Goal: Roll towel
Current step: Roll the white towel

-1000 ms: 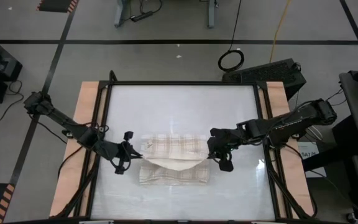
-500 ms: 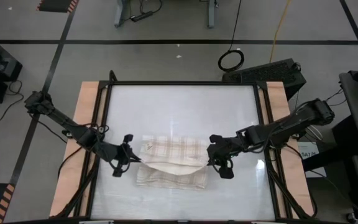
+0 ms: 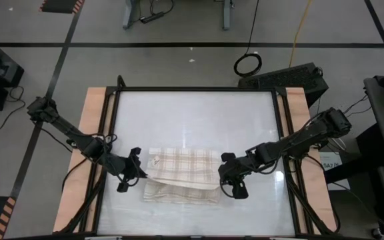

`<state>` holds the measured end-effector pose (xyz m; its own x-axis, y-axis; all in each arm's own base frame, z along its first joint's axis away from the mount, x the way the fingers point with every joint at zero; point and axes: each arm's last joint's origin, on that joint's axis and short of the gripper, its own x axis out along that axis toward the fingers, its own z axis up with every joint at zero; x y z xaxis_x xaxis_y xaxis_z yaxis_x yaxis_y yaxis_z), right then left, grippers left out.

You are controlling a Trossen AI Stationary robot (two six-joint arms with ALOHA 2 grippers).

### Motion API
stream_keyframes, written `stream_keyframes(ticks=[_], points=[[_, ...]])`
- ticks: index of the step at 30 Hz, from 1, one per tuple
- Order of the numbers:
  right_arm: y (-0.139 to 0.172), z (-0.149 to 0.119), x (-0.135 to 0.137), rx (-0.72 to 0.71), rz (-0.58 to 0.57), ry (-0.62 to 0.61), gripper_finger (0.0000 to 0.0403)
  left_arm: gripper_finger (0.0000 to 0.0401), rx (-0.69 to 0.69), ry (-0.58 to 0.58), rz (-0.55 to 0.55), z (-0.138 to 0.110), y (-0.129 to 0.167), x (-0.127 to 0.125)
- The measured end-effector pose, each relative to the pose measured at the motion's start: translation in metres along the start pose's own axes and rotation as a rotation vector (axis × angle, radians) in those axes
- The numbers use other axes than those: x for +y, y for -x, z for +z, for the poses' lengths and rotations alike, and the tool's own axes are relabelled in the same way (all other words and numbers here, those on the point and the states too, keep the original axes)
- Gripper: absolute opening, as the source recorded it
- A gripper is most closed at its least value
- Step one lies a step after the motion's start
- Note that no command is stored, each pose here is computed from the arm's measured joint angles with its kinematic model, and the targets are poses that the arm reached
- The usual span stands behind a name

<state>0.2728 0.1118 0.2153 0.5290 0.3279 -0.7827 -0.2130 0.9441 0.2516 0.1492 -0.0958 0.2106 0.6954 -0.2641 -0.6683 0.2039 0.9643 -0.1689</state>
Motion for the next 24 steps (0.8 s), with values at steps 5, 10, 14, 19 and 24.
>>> stream_keyframes(ticks=[5, 10, 14, 19, 24], points=[[-0.0001, -0.0004, 0.0011, 0.001, 0.002, -0.001, 0.0, 0.0012, 0.006, 0.022, -0.016, -0.0001, 0.0, -0.0005], [-0.0002, -0.0001, 0.0011, -0.001, 0.003, -0.005, 0.0, 0.0026, 0.017, 0.077, -0.037, -0.0004, 0.0, -0.0011], [-0.0002, 0.0016, 0.0025, -0.013, 0.038, -0.003, 0.0004, 0.0046, 0.02, 0.102, -0.037, -0.0006, 0.0, -0.001], [0.0002, 0.005, 0.006, -0.03, 0.127, -0.026, 0.0053, 0.0081, 0.021, 0.133, -0.037, -0.0007, 0.0, -0.001], [0.0002, 0.0049, 0.0069, -0.021, 0.151, -0.071, 0.013, 0.0126, 0.006, 0.155, -0.005, -0.0004, 0.0, -0.0001]])
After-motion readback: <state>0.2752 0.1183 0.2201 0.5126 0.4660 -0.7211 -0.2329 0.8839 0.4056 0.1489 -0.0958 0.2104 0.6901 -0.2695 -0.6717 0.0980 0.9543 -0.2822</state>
